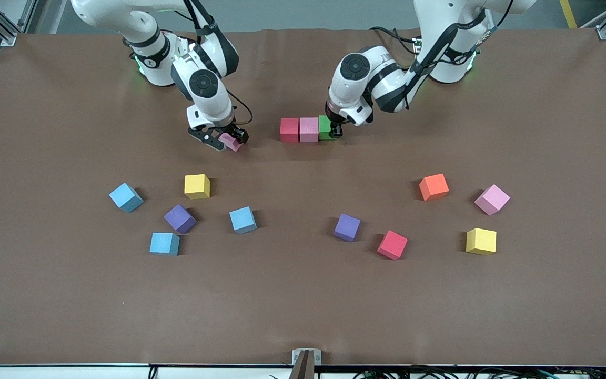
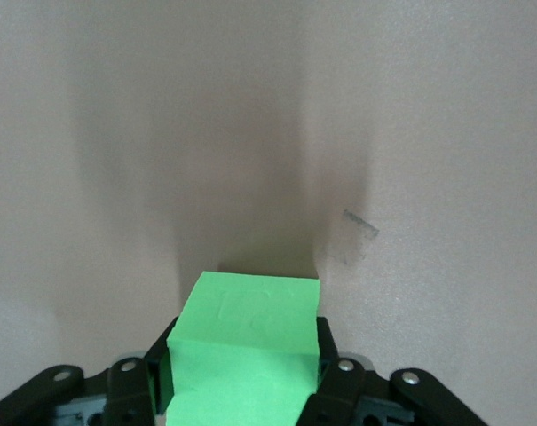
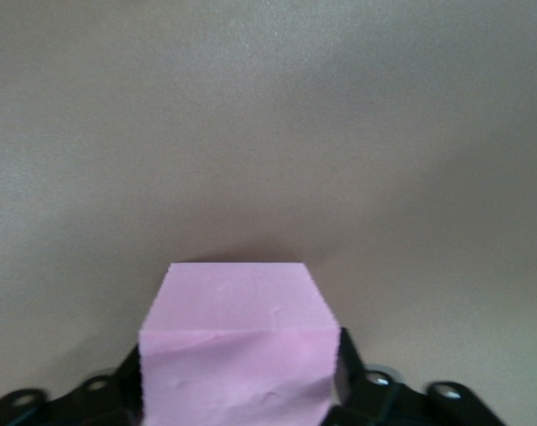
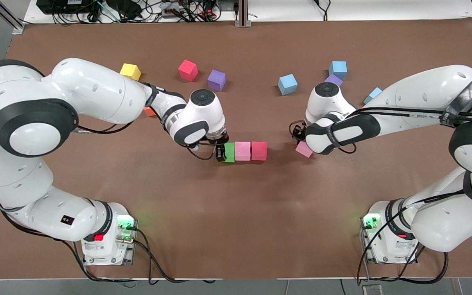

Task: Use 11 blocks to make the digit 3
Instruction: 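Carry the light pink cube with the right gripper and set it below red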

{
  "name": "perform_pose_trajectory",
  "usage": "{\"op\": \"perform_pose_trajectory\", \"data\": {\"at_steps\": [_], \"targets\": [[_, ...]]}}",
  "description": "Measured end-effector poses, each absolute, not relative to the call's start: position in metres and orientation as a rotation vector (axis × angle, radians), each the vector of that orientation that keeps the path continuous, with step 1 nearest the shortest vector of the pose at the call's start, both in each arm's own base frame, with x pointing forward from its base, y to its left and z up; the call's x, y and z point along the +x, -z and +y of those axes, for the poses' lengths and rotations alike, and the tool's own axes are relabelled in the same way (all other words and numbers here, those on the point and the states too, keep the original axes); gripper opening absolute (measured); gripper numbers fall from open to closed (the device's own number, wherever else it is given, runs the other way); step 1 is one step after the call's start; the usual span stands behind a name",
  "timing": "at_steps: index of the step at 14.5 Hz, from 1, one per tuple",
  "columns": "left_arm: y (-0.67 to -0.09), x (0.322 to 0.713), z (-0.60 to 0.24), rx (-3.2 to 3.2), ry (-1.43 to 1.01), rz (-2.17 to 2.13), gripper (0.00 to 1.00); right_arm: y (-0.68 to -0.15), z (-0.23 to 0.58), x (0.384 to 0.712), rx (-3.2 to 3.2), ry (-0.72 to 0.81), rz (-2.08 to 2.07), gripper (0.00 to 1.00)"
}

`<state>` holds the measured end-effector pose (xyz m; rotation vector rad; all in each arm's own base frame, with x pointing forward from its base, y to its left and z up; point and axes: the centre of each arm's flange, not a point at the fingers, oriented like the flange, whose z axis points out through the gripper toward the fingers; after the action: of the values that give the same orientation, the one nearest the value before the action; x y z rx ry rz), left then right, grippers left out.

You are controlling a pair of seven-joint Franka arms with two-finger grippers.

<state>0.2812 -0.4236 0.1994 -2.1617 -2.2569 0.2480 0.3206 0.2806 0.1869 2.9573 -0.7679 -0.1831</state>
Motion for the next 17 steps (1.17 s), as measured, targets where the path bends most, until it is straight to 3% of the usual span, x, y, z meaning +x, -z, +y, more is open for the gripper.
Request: {"op": "perform_pose_trajectory", "data": {"at_steps": [1, 2, 8, 13, 17], "targets": [[-0.199, 0.281, -0.424, -2.163, -0.248, -2.256, 0.59, -0.188, 0.281, 0.322, 2.961, 0.180, -0.770, 0.67], [-0.199, 0.281, -0.424, -2.164, -0.247, -2.256, 0.59, -0.189, 0.282, 0.323, 2.963, 0.177, -0.772, 0.62], [-0.200, 0.282, -0.424, -2.166, -0.248, -2.258, 0.59, -0.209, 0.296, 0.348, 3.048, 0.153, -0.599, 0.62], [-0.201, 0.284, -0.427, -2.168, -0.254, -2.262, 0.59, -0.235, 0.318, 0.386, 3.137, 0.170, -0.059, 0.62], [-0.199, 0.283, -0.428, -2.170, -0.258, -2.258, 0.59, -0.232, 0.344, 0.416, 3.159, 0.133, 0.082, 0.62]]}}
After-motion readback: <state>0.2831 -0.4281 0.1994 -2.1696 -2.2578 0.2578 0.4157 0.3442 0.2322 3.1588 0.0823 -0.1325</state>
